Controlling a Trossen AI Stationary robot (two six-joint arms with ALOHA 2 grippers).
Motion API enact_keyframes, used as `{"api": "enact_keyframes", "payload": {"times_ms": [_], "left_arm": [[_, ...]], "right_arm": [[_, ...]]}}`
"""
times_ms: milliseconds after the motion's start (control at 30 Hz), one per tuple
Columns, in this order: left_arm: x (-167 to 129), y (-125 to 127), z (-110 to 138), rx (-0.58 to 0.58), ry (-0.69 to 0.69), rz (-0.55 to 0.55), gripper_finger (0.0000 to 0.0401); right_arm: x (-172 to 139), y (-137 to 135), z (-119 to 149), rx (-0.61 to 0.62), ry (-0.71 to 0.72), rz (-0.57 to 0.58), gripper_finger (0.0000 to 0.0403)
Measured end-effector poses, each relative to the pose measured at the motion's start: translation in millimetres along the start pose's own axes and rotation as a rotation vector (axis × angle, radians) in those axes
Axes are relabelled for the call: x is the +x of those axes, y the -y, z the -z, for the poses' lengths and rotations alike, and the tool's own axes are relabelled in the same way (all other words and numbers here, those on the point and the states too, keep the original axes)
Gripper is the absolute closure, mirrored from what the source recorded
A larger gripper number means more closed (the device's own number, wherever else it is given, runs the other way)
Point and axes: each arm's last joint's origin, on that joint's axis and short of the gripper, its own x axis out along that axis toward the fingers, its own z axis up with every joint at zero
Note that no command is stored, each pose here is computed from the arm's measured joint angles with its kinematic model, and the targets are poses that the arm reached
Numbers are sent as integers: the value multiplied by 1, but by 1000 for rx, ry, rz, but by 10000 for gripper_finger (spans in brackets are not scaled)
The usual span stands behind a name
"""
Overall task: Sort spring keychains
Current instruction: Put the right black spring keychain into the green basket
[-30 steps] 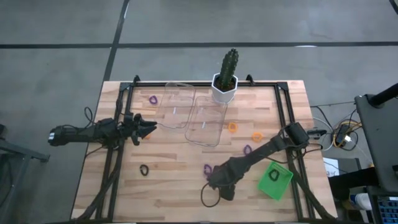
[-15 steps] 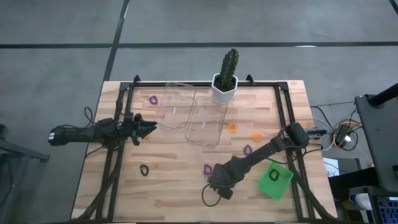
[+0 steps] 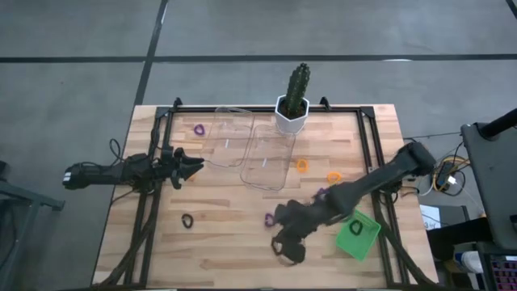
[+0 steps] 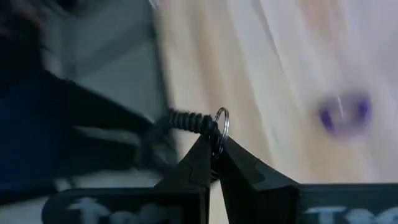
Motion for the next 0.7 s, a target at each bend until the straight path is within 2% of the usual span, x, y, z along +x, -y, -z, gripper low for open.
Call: {"api": "enact_keyframes", "payload": {"times_ms": [167, 300, 700], "left_arm": [[0, 0, 0, 0, -1, 1, 250], [0, 0, 0, 0, -1, 2, 250], [0, 0, 0, 0, -1, 1, 250]], "right_arm": [[-46, -29, -16, -216, 329, -134, 390], [-75, -44, -24, -394, 516, -213, 390], [-91, -74, -21, -762, 774, -348, 390]]}}
